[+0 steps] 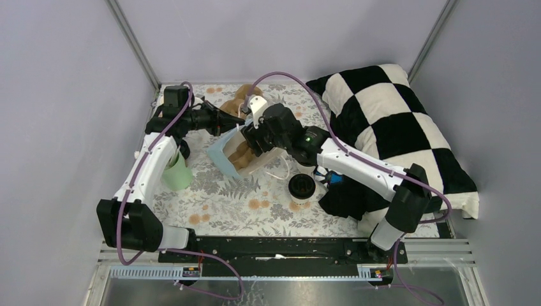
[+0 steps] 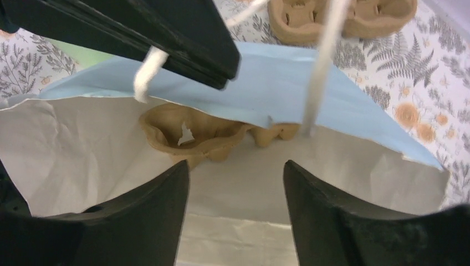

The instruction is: Pack the takeout coffee

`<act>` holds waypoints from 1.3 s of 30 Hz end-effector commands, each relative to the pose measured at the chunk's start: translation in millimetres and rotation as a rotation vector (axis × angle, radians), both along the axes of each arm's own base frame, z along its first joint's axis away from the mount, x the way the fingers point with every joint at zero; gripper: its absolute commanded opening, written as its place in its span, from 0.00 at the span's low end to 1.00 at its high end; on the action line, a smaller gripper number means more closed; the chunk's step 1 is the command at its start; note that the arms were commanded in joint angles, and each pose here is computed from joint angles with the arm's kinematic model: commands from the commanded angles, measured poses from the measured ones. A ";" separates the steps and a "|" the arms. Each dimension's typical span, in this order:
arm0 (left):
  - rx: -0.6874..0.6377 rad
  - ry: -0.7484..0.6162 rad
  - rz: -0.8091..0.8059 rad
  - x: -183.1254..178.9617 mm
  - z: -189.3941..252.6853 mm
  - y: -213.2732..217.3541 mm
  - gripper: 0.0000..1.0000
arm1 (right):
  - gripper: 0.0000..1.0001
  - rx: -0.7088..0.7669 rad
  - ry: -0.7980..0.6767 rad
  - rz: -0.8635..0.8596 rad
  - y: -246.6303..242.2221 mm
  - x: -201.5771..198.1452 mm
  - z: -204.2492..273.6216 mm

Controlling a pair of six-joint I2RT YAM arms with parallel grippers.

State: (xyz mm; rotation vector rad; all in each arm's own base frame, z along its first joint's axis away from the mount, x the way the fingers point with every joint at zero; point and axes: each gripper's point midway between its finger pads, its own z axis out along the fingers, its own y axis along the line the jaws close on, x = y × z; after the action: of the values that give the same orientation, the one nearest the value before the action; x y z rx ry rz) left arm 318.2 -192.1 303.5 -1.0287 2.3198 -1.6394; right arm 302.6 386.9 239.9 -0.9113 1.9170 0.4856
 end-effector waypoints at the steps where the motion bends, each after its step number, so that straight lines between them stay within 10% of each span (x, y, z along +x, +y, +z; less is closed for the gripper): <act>1: 0.063 -0.071 0.005 6.9 0.7 5.2 0.00 | 0.75 0.121 -0.006 -0.098 -18.6 -7.9 47.3; 8: 0.090 -0.071 0.007 9.3 -8.0 6.9 0.00 | 0.88 0.199 0.154 -0.287 -39.4 -4.9 55.7; 22: -0.007 0.017 0.055 10.2 -6.0 2.5 0.00 | 0.60 0.365 0.480 -0.527 -20.1 -3.8 15.0; 39: 0.000 0.044 0.141 17.3 -11.1 7.9 0.00 | 0.66 0.329 0.584 -0.610 -10.4 -2.9 1.9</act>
State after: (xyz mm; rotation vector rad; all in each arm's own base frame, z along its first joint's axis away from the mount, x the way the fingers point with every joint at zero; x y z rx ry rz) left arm 333.2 -187.2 286.7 -1.1607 2.2843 -1.5742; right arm 296.5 366.1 261.9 -0.0386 2.3444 0.6939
